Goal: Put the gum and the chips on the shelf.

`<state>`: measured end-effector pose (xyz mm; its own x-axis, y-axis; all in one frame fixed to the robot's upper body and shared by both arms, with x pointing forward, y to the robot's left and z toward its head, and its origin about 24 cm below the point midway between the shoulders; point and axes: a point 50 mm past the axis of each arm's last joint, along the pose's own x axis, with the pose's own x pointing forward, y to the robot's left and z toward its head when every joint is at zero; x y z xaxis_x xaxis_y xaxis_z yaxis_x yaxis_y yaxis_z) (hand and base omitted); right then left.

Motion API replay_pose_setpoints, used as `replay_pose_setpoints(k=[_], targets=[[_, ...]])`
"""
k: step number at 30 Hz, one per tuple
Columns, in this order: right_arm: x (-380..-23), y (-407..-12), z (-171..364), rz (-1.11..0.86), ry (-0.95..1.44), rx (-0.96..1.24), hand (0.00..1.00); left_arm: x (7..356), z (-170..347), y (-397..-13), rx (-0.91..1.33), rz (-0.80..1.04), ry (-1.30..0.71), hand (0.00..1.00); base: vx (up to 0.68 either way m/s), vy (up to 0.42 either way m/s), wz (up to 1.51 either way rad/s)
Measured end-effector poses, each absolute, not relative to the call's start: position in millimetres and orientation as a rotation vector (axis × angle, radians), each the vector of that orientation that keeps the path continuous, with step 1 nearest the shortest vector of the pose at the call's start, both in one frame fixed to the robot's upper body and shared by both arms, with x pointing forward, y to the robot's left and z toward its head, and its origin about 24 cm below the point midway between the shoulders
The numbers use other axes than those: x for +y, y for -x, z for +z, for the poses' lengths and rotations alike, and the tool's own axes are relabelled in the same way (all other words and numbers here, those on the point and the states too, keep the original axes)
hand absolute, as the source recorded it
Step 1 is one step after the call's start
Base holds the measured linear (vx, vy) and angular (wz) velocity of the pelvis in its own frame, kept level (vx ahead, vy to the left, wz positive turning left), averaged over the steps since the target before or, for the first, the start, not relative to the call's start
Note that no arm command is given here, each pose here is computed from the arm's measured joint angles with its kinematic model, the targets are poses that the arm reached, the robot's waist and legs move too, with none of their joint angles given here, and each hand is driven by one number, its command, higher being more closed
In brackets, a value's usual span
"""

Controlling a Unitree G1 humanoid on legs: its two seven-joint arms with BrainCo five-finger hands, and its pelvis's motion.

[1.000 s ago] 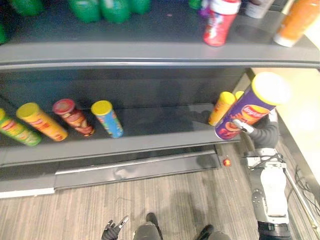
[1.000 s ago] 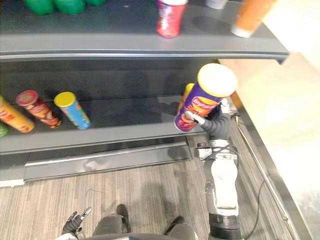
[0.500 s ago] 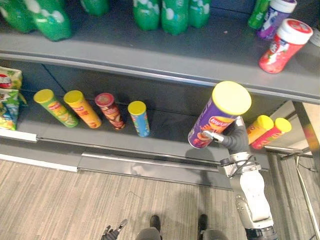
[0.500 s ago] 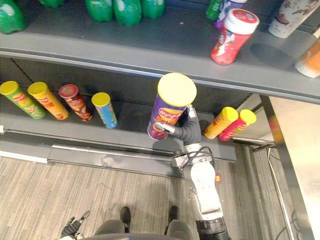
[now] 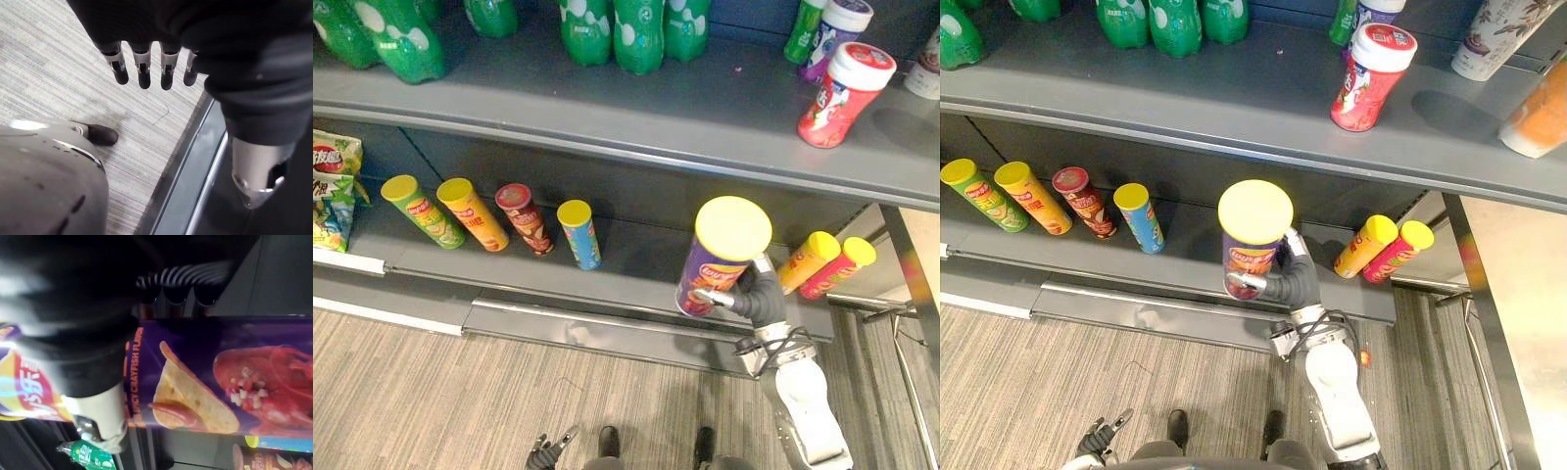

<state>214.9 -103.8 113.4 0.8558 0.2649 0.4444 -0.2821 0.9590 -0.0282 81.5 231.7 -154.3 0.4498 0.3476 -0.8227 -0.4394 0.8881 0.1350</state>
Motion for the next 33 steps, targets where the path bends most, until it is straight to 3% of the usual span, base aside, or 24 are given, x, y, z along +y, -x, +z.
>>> replay_pose_setpoints(k=[8,15,25,33], targets=[[-94,-225,89,0.283,0.017,-0.36,1.0,220,-147,-115,0.914,0.373,-0.011,0.0,-0.01,0.022,0.09],[-89,-258,96,0.2,0.137,-0.403,1.0,200,-105,-188,0.6,0.27,-0.078,0.0,-0.12,0.002,0.25],[-128,-320,147,-0.208,0.204,-0.525,1.0,179,-41,-243,0.236,0.235,-0.075,0.0,-0.07,0.012,0.13],[-160,-344,194,-0.441,0.134,-0.62,1.0,181,-28,-253,0.179,0.25,-0.045,0.0,-0.02,-0.01,0.14]])
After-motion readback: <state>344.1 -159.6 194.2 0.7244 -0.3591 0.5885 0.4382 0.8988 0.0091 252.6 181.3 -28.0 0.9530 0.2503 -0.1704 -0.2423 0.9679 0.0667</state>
